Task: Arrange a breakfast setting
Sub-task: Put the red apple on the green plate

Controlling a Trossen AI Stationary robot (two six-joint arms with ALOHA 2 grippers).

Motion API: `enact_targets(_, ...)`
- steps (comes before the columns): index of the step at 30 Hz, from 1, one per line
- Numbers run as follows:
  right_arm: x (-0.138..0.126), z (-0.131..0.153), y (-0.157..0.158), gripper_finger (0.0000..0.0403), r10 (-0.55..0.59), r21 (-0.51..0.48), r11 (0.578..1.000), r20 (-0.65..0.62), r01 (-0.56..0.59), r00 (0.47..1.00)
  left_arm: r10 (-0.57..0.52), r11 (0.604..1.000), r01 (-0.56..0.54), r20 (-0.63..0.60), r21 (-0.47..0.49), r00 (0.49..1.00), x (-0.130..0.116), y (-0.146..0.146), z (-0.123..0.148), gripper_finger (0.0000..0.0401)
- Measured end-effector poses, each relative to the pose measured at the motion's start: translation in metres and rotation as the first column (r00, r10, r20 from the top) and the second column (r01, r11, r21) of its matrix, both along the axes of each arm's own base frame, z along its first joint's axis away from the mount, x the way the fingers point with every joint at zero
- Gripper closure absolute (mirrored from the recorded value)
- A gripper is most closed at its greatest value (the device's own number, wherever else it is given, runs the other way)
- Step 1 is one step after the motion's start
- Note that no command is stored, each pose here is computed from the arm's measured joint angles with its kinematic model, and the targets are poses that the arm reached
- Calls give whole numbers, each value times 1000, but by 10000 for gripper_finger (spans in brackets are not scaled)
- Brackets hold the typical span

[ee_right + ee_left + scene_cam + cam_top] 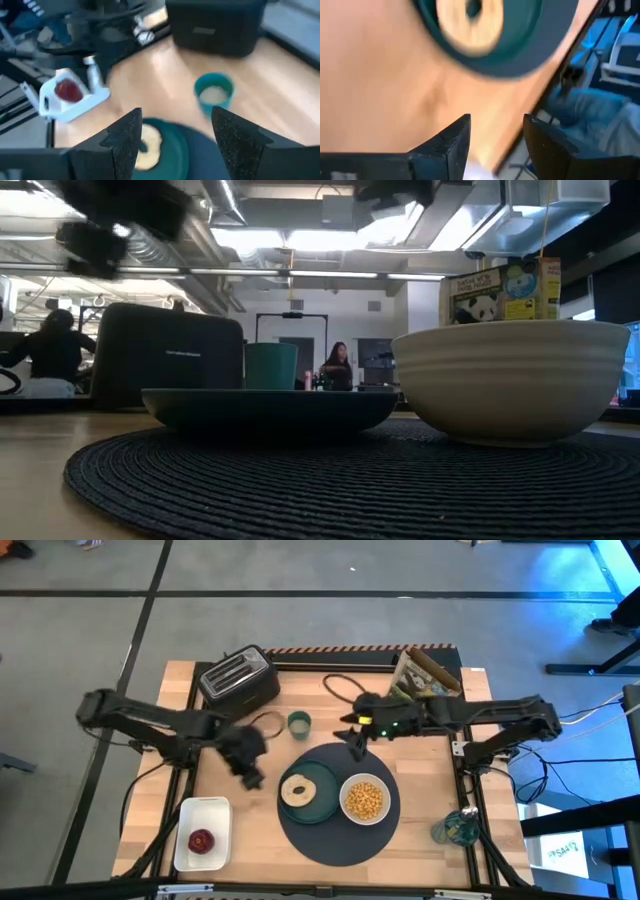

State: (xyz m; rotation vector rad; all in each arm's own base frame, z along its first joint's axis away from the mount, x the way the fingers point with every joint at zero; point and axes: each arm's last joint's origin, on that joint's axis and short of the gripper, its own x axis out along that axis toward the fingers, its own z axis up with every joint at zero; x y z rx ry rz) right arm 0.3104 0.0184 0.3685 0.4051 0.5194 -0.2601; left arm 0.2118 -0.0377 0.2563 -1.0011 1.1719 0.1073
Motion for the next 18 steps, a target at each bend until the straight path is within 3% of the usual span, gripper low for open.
enact_targets(5, -16, 12, -3, 173, -29, -76, 997, 14, 30, 999, 1, 998, -8, -96, -69, 995, -41, -54, 15, 231)
enact_targets(9, -18, 14, -3, 173, -19, -84, 996, 13, 20, 1000, -15, 985, -31, -269, -168, 963, -64, -89, 14, 244)
enact_targets(12, -17, 14, -2, 173, 21, -95, 995, 15, -19, 1000, -12, 979, -72, -410, -190, 912, -74, -101, 9, 252)
enact_targets(18, -15, 13, -4, 173, 55, -123, 991, 3, -55, 998, 38, 967, -163, -516, -198, 855, -75, -106, 6, 254)
